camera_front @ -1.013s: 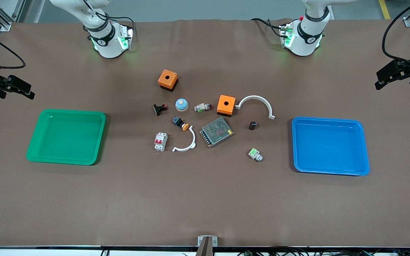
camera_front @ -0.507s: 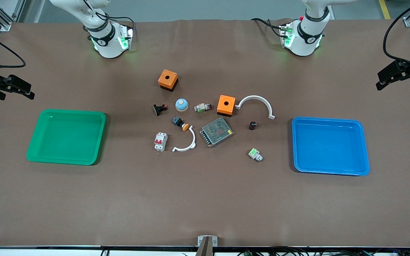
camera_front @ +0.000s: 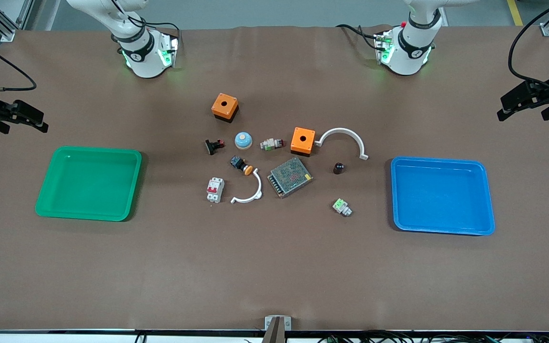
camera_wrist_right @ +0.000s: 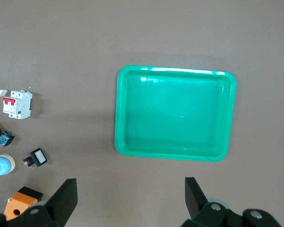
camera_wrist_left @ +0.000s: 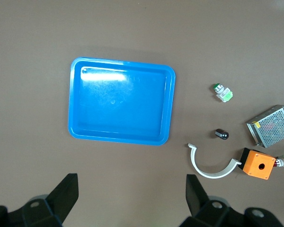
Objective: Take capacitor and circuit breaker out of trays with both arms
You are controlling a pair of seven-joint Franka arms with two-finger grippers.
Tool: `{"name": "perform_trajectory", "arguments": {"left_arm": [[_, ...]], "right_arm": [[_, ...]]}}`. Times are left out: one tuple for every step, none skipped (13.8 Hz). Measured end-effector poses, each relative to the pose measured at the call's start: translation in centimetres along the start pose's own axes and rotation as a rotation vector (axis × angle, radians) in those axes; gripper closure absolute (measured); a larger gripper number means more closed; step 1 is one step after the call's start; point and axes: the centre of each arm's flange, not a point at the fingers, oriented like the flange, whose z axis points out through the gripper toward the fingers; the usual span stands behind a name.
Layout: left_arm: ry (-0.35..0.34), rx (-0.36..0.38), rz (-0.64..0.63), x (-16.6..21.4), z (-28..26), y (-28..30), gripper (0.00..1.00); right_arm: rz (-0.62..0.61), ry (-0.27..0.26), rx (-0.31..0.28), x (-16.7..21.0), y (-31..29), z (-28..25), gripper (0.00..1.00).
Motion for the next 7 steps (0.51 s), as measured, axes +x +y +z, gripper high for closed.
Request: {"name": "perform_trajectory", "arguments": {"left_arm": [[-0.002, 0.0, 0.0, 0.05, 0.09, -0.01, 0.0], [-0.002, 0.0, 0.0, 0.07, 0.12, -0.01, 0.0], [-0.002, 0.0, 0.0, 0.07, 0.12, 0.0, 0.0], [-0.002, 0.0, 0.0, 0.07, 0.12, 0.01, 0.0], [-0.002, 0.0, 0.0, 0.07, 0.12, 0.0, 0.0], [-0.002, 0.0, 0.0, 0.07, 0.12, 0.01, 0.0], [-0.002, 0.0, 0.0, 0.07, 0.12, 0.01, 0.0]], "right_arm": [[0.0, -0.001, 0.0, -0.02, -0.01, 0.0, 0.0], [0.0, -0.001, 0.0, -0.03, -0.03, -0.01, 0.0], [0.006, -0.001, 0.0, -0.04, -0.05, -0.04, 0.0], [0.014, -0.001, 0.0, -0.06, -0.07, -0.05, 0.0], [0.019, -0.001, 0.0, -0.07, -0.1, -0.06, 0.0], [0.02, -0.002, 0.0, -0.07, -0.14, -0.06, 0.0], [0.019, -0.002, 0.0, -0.07, -0.17, -0.06, 0.0]]}}
